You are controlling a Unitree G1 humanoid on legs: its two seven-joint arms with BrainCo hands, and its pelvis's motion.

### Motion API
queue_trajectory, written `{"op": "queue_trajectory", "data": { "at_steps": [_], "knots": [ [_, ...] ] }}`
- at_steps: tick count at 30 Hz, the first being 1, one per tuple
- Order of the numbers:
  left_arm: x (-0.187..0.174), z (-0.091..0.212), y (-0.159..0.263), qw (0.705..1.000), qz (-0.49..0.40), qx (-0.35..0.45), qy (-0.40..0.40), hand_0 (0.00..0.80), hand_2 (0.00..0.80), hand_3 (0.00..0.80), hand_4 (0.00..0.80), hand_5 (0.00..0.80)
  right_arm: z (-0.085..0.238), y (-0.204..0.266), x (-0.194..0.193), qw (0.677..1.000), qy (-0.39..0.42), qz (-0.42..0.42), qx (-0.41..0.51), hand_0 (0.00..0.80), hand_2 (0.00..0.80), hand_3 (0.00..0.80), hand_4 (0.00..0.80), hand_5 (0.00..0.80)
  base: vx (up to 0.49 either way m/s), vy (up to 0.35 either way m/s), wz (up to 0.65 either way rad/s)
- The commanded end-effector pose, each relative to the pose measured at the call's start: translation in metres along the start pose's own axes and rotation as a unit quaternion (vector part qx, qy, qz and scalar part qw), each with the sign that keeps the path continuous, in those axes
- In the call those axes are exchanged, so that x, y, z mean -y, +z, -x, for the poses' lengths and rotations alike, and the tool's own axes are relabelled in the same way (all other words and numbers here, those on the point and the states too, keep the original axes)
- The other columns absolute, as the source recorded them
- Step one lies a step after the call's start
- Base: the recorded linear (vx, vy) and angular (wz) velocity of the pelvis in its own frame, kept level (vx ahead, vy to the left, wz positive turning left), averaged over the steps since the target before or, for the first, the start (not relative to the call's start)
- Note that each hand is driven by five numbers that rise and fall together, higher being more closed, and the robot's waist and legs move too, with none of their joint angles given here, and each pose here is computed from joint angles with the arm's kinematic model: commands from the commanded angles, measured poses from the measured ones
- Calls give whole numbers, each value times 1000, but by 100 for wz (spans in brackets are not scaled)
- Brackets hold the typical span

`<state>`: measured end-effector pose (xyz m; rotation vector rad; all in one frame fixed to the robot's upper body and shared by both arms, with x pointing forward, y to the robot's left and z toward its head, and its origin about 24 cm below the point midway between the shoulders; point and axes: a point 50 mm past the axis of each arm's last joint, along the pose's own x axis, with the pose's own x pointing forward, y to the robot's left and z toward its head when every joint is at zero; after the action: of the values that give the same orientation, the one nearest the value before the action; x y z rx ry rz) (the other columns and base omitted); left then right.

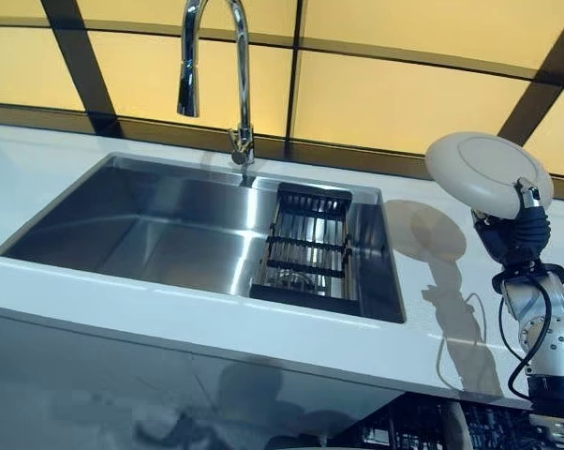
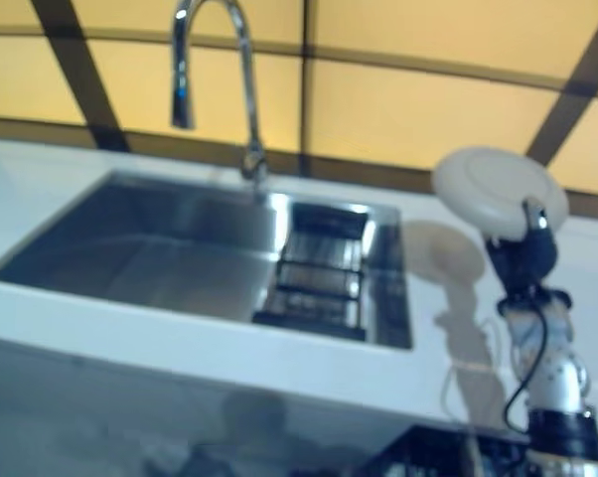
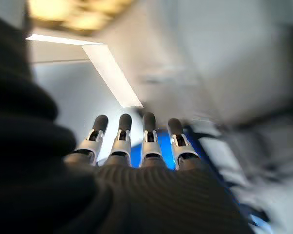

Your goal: Take plates into dishwasher

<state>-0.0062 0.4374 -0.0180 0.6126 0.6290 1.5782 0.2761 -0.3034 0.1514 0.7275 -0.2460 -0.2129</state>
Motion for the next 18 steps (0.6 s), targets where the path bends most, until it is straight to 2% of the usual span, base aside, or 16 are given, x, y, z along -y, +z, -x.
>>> {"op": "queue_trajectory", "data": {
  "at_steps": [1,2,3,4,8,11,13,18],
  "knots": [
    [23,32,-60,965,-114,-150,-182,0,0,0,0,0,-15,51,-54,981,85,67,162,800,800,800,800,800,-47,26,7],
    [28,55,-84,933,-191,-185,-242,0,0,0,0,0,-14,57,-60,974,88,99,185,800,800,800,800,800,-43,31,6],
    [29,61,-89,921,-214,-193,-261,0,0,0,0,0,-14,59,-61,971,88,111,193,800,800,800,800,800,-49,63,4],
    [26,89,-118,874,-269,-219,-341,0,0,0,0,0,-14,63,-69,959,90,159,219,800,800,800,800,800,-24,81,1],
    [55,133,-122,792,-323,-163,-492,0,0,0,0,0,-11,74,-81,904,95,309,279,800,800,800,800,800,0,80,-9],
    [70,150,-116,755,-328,-127,-553,0,0,0,0,0,-8,87,-84,868,88,376,313,800,800,800,800,800,-11,58,-22],
    [80,156,-109,738,-333,-96,-578,0,0,0,0,0,-5,95,-87,856,85,391,329,800,800,800,800,800,-19,65,-34],
    [107,159,-80,728,-319,-45,-605,0,0,0,0,0,6,103,-83,850,64,391,347,800,800,800,800,800,-36,79,-53]
  ]
}}
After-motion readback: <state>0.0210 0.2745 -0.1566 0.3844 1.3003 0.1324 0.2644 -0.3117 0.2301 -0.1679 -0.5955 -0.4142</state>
